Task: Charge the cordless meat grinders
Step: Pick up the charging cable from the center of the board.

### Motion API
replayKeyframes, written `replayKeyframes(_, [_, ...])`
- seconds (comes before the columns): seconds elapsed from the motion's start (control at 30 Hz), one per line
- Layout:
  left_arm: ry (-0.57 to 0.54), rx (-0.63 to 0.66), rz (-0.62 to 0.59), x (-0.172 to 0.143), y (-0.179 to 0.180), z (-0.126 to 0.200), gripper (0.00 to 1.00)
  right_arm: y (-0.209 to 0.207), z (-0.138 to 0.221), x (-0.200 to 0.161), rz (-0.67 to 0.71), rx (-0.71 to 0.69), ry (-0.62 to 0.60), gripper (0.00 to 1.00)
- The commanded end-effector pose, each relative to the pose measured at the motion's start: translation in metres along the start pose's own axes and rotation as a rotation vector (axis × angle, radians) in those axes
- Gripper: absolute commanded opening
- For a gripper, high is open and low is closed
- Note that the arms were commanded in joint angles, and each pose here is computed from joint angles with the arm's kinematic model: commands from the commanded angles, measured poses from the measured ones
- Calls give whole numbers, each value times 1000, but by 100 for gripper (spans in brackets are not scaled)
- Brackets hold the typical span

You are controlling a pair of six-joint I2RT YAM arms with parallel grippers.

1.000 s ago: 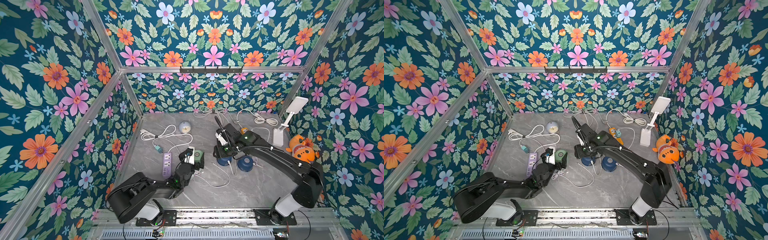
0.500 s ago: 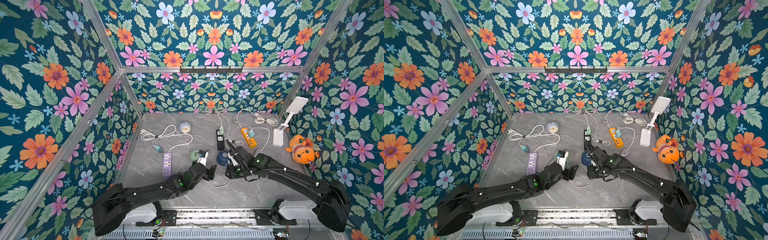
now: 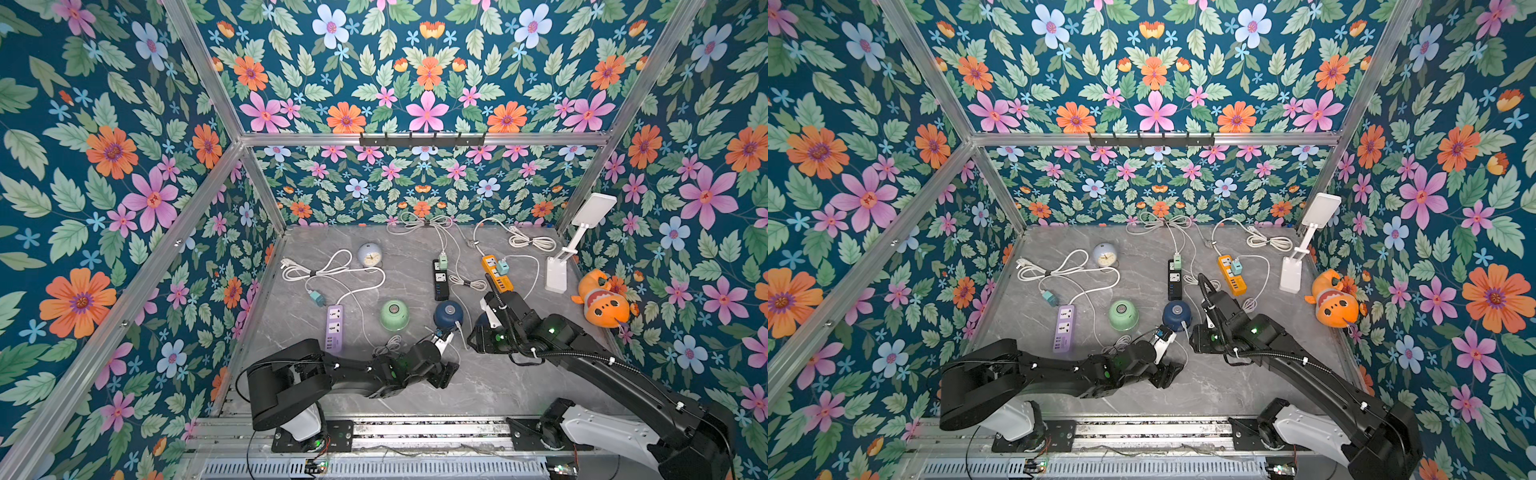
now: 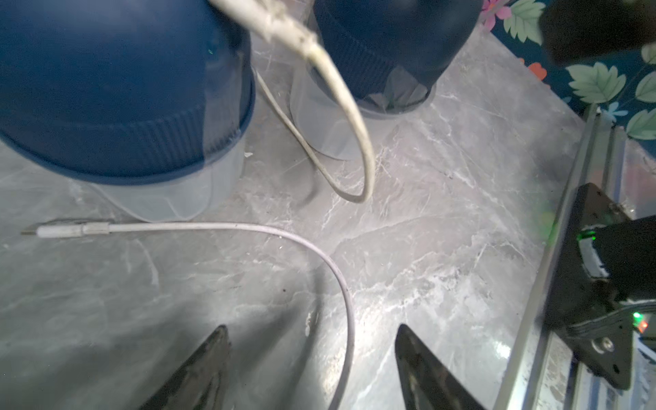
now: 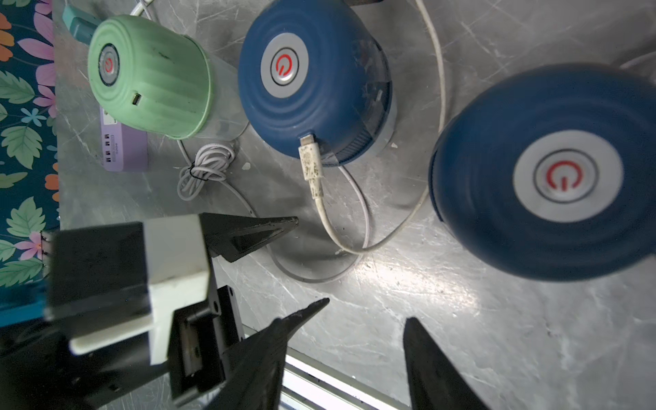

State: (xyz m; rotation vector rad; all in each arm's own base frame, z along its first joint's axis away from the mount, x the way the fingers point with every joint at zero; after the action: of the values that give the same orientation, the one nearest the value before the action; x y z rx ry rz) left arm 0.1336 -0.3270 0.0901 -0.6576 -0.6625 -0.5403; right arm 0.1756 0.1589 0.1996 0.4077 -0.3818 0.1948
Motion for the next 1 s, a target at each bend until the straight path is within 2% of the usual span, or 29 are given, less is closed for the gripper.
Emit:
replayKeyframes(0.0, [23,-4,-41,-6,0,-4,71,-1,4,0,-8,-11,5,54])
replayKeyframes(0.13, [55,10,-69,-15,-1,-8,68,1,6,3,-1,-12,1,54])
replayKeyframes(0.33, [93,25,-122,-24,-10,-16,55,1,7,5,2,-16,-4,54])
replayKeyframes(0.43, [109,46,-133,-29,-9,-19,43,0,8,6,1,-14,-10,54])
replayKeyframes(0.53, [95,71,-128,-28,-8,-17,24,2,10,7,4,-6,-16,53])
replayKeyframes(0.6, [61,100,-122,-22,-4,-8,4,5,12,10,5,9,-24,53])
replayKeyframes(0.63, [37,111,-118,-17,-4,-2,0,6,13,11,4,17,-28,53])
replayKeyframes(0.77, [-89,145,-118,7,0,35,0,17,15,20,-5,94,-50,54])
replayKeyframes(0.97, [-255,157,-166,35,4,91,0,41,10,39,-51,251,-66,72])
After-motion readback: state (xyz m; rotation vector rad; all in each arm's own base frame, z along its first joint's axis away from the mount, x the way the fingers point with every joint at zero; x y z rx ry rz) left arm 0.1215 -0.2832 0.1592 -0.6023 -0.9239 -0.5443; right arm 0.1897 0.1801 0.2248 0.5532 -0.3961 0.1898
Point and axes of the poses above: each gripper's point midway between its finger pads, its own z axis back along the fingers, its own y axis along the line the jaws close on, x = y × z, the point moved 6 cm from there along z, back along the fingers, and after that the axes turned 8 degrees about z, right-handed, at the moved point
